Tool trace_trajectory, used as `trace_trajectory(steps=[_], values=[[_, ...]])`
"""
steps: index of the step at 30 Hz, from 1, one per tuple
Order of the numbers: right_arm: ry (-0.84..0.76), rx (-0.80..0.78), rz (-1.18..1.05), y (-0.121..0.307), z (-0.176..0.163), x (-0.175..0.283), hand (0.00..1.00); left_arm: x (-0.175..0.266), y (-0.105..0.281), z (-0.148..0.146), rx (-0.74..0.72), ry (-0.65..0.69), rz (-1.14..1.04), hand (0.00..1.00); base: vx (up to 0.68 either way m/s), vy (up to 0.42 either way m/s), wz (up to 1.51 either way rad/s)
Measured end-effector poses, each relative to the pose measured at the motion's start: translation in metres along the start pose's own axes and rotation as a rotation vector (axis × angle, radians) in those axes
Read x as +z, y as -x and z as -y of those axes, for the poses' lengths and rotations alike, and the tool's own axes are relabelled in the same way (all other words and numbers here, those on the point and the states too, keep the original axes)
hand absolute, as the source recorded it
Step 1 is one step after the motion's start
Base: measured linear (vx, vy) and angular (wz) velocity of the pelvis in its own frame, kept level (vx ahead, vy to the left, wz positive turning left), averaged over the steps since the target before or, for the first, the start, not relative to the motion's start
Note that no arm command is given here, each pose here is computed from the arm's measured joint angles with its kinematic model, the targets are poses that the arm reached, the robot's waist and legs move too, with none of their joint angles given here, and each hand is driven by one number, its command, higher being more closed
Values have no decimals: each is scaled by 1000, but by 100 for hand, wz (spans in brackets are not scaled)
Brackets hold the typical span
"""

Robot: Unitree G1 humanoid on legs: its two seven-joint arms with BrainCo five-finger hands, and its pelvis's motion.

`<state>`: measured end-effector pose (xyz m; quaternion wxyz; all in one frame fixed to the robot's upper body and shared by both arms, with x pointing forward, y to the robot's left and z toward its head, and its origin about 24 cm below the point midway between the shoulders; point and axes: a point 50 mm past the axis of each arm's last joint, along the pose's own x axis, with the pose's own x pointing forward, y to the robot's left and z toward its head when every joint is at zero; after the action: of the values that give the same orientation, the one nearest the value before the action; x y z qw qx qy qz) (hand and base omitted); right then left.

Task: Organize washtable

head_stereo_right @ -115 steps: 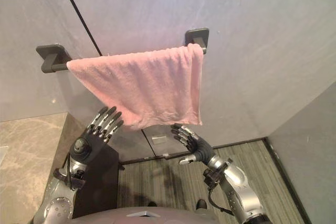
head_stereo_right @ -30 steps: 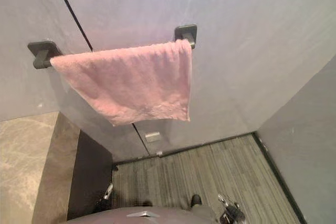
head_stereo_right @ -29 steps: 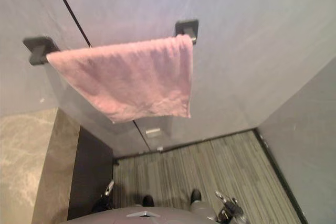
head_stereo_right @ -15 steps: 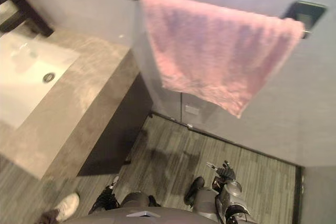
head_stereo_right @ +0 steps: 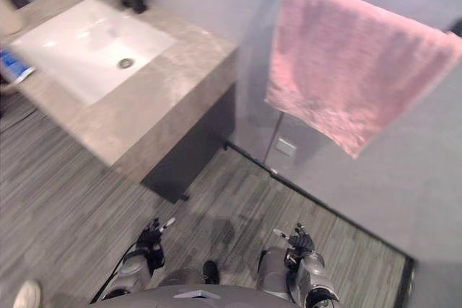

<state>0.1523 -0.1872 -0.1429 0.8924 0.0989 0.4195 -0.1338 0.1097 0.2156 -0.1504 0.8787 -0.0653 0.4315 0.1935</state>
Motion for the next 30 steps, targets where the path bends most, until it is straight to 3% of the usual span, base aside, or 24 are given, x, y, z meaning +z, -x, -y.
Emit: trace_trajectory(steps=[7, 16, 22, 25, 30], values=[[134, 132, 105, -11, -36, 43, 0, -53, 20, -26, 96, 42, -213, 0, -56, -168, 66], [130, 36, 38, -10, -4, 27, 0, -55, 21, -18, 70, 18, -216, 0, -290, -47, 84], [-16, -81, -78, 3, 30, -13, 0, -35, 11, -8, 42, 27, -154, 0, 116, 161, 83], [-105, -111, -156, 10, 28, -38, 0, -30, 9, -22, 50, -48, -141, 0, 17, 236, 57], [-183, -171, -187, 17, 39, -51, 0, -38, 12, -23, 42, -65, -175, 0, -1, 155, -11]])
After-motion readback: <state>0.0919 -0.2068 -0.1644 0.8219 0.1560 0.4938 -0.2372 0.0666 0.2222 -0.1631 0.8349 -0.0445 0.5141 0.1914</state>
